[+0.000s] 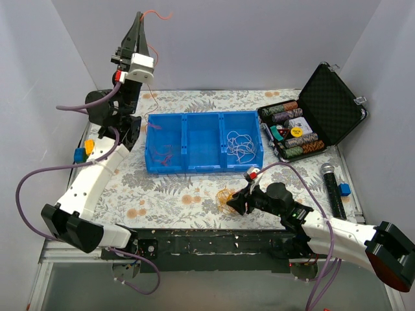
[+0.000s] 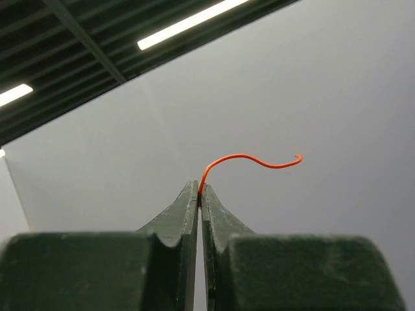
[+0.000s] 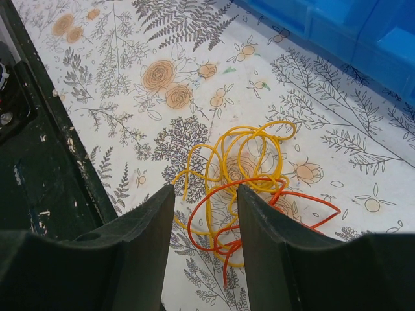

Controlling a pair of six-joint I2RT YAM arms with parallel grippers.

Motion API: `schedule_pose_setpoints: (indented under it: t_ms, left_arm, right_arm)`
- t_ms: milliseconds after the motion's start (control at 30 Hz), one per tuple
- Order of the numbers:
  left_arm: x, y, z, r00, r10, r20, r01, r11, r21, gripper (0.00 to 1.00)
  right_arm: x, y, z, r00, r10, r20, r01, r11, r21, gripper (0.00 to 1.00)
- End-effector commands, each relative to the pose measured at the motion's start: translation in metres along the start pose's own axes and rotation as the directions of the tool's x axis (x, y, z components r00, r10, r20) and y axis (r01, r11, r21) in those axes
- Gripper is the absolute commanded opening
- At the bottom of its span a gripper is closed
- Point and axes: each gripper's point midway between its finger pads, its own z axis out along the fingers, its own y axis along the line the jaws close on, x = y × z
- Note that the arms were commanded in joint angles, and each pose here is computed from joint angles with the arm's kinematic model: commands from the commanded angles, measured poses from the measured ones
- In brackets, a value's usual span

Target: Untangle the cables

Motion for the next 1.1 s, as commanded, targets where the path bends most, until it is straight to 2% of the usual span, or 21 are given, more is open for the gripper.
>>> schedule_pose_setpoints:
  t_ms: [0, 200, 367, 467, 567, 733, 767, 833, 867, 900, 967, 1033, 1067]
  left_arm:
    - [-0.039, 0.024, 0.015, 0.994, 0.017, 0.111, -0.012, 0.999, -0.050, 0.00]
    - [-0.015, 0.010, -0.003, 0.997, 0.053, 0.047, -0.052, 0.998, -0.024, 0.00]
    - [-0.042, 0.027, 0.023, 0.977, 0.148, 0.157, -0.136, 0.987, -0.082, 0.00]
    - [-0.071, 0.058, 0.047, 0.949, 0.218, 0.228, -0.171, 0.963, -0.210, 0.00]
    - [-0.084, 0.073, 0.055, 0.919, 0.289, 0.267, -0.206, 0.932, -0.299, 0.00]
    - [-0.085, 0.069, 0.050, 0.912, 0.303, 0.276, -0.221, 0.931, -0.292, 0.00]
    - [-0.087, 0.067, 0.050, 0.901, 0.324, 0.289, -0.239, 0.926, -0.291, 0.00]
    - [-0.101, 0.065, 0.054, 0.843, 0.412, 0.347, -0.305, 0.896, -0.324, 0.00]
    - [-0.113, 0.072, 0.062, 0.814, 0.442, 0.377, -0.305, 0.877, -0.371, 0.01]
    - [-0.121, 0.079, 0.070, 0.806, 0.442, 0.393, -0.285, 0.873, -0.396, 0.00]
    - [-0.126, 0.090, 0.089, 0.823, 0.416, 0.386, -0.257, 0.880, -0.400, 0.00]
    - [-0.110, 0.089, 0.091, 0.848, 0.405, 0.341, -0.255, 0.877, -0.408, 0.00]
    - [-0.103, 0.086, 0.084, 0.846, 0.424, 0.325, -0.275, 0.867, -0.416, 0.00]
  right_arm:
    - [-0.007, 0.003, 0.000, 1.000, 0.006, 0.025, -0.006, 1.000, -0.009, 0.52]
    - [-0.006, 0.002, -0.002, 0.999, 0.008, 0.032, -0.008, 1.000, -0.003, 0.52]
    - [-0.005, 0.003, -0.002, 1.000, 0.005, 0.027, -0.005, 1.000, -0.007, 0.52]
    - [-0.004, 0.002, -0.002, 1.000, 0.004, 0.024, -0.004, 1.000, -0.007, 0.51]
    - [-0.004, 0.002, -0.002, 1.000, 0.009, 0.026, -0.009, 1.000, -0.006, 0.52]
    - [-0.004, 0.002, -0.003, 1.000, 0.007, 0.028, -0.007, 1.000, -0.006, 0.52]
    - [-0.004, 0.002, -0.003, 1.000, 0.008, 0.030, -0.008, 1.000, -0.007, 0.52]
    - [-0.004, 0.003, -0.004, 1.000, 0.007, 0.030, -0.006, 1.000, -0.008, 0.52]
    - [-0.004, 0.003, -0.004, 1.000, 0.006, 0.027, -0.005, 1.000, -0.008, 0.52]
    - [-0.004, 0.002, -0.005, 1.000, 0.004, 0.028, -0.004, 1.000, -0.006, 0.52]
    - [-0.003, 0.001, -0.005, 1.000, 0.004, 0.028, -0.004, 1.000, 0.000, 0.52]
    - [-0.002, 0.000, -0.006, 1.000, 0.010, 0.029, -0.011, 1.000, 0.004, 0.51]
    - [-0.001, 0.001, -0.006, 0.999, 0.013, 0.029, -0.013, 1.000, 0.000, 0.52]
